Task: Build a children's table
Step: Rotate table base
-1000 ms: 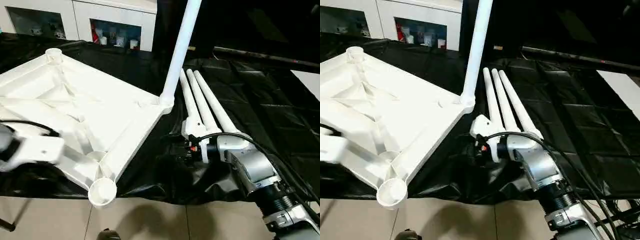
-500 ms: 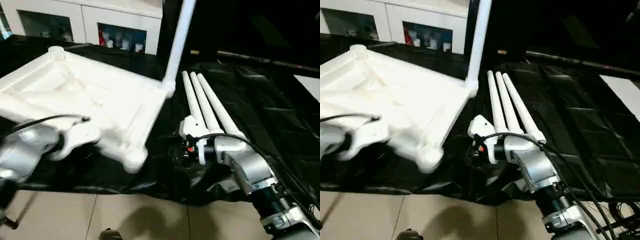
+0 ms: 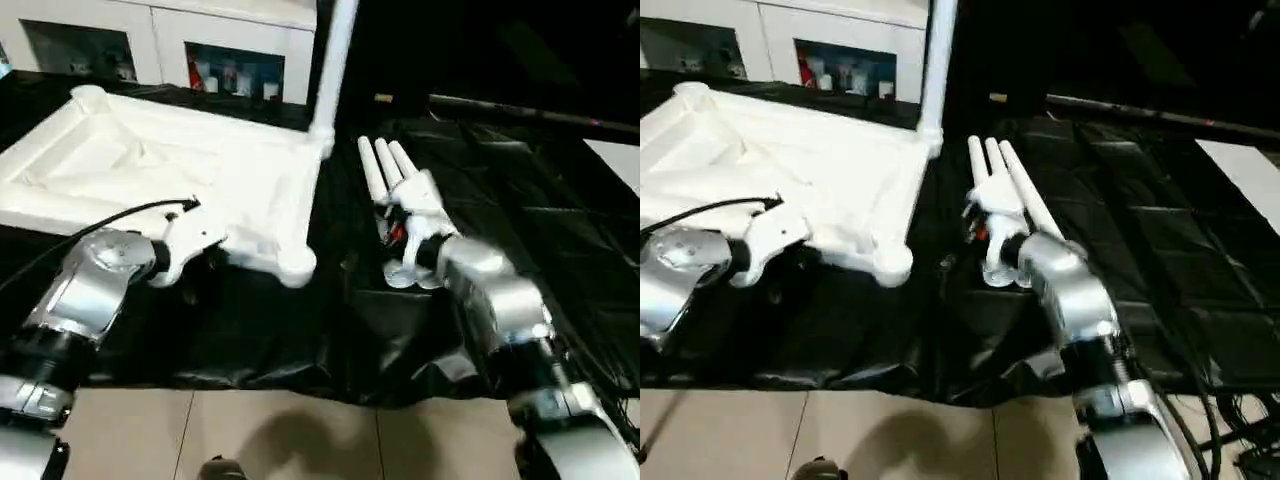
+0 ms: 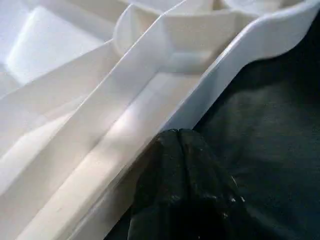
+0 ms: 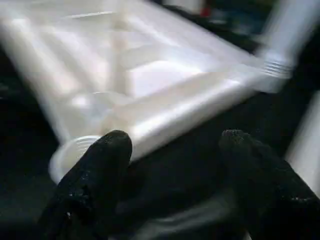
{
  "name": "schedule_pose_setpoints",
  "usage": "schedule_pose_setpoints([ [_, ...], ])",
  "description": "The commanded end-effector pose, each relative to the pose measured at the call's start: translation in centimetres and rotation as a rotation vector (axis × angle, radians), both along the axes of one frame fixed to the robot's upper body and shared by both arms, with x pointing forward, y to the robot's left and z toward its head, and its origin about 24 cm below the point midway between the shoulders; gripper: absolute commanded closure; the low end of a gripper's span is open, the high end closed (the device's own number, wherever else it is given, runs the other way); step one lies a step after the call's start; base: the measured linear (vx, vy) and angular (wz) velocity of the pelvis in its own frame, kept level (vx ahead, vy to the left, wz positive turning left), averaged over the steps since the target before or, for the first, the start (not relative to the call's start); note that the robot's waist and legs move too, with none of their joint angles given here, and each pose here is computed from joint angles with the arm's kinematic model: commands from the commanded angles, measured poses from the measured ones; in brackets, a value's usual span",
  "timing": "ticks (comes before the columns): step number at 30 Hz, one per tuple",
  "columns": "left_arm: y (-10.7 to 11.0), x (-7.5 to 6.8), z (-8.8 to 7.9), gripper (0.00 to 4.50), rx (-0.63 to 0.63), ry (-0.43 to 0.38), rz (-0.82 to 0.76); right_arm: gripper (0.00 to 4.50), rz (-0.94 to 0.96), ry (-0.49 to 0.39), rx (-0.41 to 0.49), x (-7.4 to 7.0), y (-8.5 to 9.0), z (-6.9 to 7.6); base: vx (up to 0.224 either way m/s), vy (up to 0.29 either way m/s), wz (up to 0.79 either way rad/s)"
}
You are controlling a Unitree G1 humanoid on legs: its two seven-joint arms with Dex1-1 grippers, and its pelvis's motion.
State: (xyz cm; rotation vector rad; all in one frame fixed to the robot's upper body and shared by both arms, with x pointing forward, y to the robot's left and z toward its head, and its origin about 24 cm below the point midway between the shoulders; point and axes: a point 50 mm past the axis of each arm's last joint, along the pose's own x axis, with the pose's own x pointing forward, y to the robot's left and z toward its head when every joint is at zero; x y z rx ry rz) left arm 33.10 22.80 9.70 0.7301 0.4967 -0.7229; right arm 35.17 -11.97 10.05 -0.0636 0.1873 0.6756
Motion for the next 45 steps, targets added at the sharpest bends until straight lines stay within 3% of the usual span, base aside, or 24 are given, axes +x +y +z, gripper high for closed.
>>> schedule_pose_setpoints([
  [1,-0.2,0.4,1.4,4.42,-0.016,-0.055,-0.003,1.29,-0.090,0.023,0.011,0.6,-1.1,0.2,0.000,0.000,0.00],
  [3,-0.4,0.3,2.4,4.42,-0.067,-0.083,-0.034,1.29,-0.178,0.052,0.027,1.4,-1.7,0.4,0.000,0.000,0.00],
  [6,-1.6,-0.3,4.7,4.50,-0.261,-0.111,-0.151,0.97,-0.330,0.139,-0.006,3.2,-2.5,0.1,0.000,0.000,0.00],
  [13,-3.1,0.7,5.3,4.50,-0.346,-0.162,-0.102,0.50,-0.378,0.233,-0.088,4.3,-1.5,-0.5,0.000,0.000,0.00],
  [15,-3.4,0.5,5.2,4.50,-0.345,-0.149,-0.122,0.16,-0.402,0.245,-0.101,4.5,-1.3,-0.6,0.000,0.000,0.00],
  [17,-3.6,-0.2,5.2,4.50,-0.336,-0.116,-0.168,0.11,-0.467,0.278,-0.150,4.9,-1.0,-0.8,0.000,0.000,0.00],
  [22,-3.4,-1.2,5.6,4.50,-0.325,-0.074,-0.206,0.02,-0.470,0.317,-0.151,5.0,0.0,-0.9,0.000,0.000,0.00],
  [26,-2.8,-2.1,6.1,4.50,-0.292,-0.053,-0.222,0.02,-0.414,0.378,-0.082,4.8,1.2,-1.2,0.000,0.000,0.00],
  [38,-2.5,-3.4,6.3,4.50,-0.270,-0.018,-0.229,0.02,-0.423,0.444,-0.139,4.5,1.6,-1.9,0.000,0.000,0.00],
  [45,-2.2,-3.8,6.4,4.50,-0.270,-0.014,-0.213,0.02,-0.393,0.517,-0.094,3.9,1.9,-2.8,0.000,0.000,0.00],
])
